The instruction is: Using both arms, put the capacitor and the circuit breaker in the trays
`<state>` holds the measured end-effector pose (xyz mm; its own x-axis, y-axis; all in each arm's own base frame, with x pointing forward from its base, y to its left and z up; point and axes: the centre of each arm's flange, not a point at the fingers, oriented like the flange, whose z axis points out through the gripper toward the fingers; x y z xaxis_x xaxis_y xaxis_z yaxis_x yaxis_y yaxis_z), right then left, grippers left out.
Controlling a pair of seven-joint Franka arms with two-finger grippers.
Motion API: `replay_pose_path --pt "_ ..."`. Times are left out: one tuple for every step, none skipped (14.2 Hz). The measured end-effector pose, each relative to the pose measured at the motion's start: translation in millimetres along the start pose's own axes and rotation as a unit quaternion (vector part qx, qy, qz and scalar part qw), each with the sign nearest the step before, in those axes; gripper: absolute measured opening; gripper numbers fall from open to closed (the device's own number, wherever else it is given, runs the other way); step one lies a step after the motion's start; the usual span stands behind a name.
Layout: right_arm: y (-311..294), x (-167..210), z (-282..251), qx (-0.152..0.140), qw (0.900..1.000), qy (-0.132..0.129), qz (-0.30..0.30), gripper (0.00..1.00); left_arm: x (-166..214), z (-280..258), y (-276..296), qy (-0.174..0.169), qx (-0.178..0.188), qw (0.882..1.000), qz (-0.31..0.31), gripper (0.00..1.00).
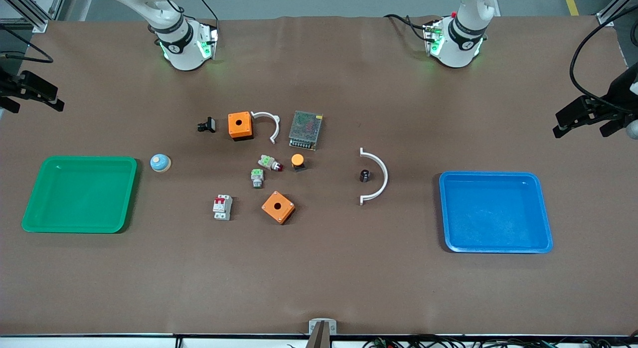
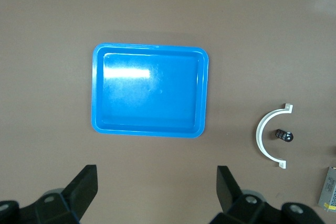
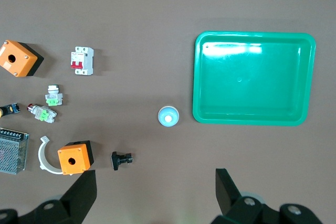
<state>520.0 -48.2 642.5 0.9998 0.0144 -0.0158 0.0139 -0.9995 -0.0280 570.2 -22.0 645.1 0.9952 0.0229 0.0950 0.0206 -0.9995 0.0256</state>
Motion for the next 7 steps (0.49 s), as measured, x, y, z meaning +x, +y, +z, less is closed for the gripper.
replay_pose_path --pt "-0.1 0.0 0.0 0.000 1.000 0.000 0.000 1.00 0.0 0.0 -0.1 0.000 0.000 1.000 0.000 1.00" --pt "-0.1 0.0 0.0 0.000 1.000 0.000 0.000 1.00 0.0 0.0 -0.1 0.000 0.000 1.000 0.000 1.00" --pt "-0.1 0.0 0.0 0.000 1.000 0.000 -0.001 1.00 0.0 0.0 -0.1 0.000 0.000 1.000 0.000 1.00" --pt "-0.1 0.0 0.0 -0.001 1.000 0.000 -0.001 1.00 0.1 0.1 -0.2 0.000 0.000 1.000 0.000 1.00" --pt "0.2 0.0 0.0 -0.003 1.000 0.000 -0.001 1.00 0.2 0.8 -0.4 -0.001 0.000 1.000 0.000 1.00" --pt "0.6 0.0 0.0 -0.006 1.000 0.000 -0.002 1.00 0.6 3.0 -0.9 -0.003 0.000 1.000 -0.001 1.00" --pt "0.7 0.0 -0.1 -0.009 1.000 0.000 -0.002 1.00 1.3 7.1 -1.4 -0.008 0.000 1.000 -0.001 1.00"
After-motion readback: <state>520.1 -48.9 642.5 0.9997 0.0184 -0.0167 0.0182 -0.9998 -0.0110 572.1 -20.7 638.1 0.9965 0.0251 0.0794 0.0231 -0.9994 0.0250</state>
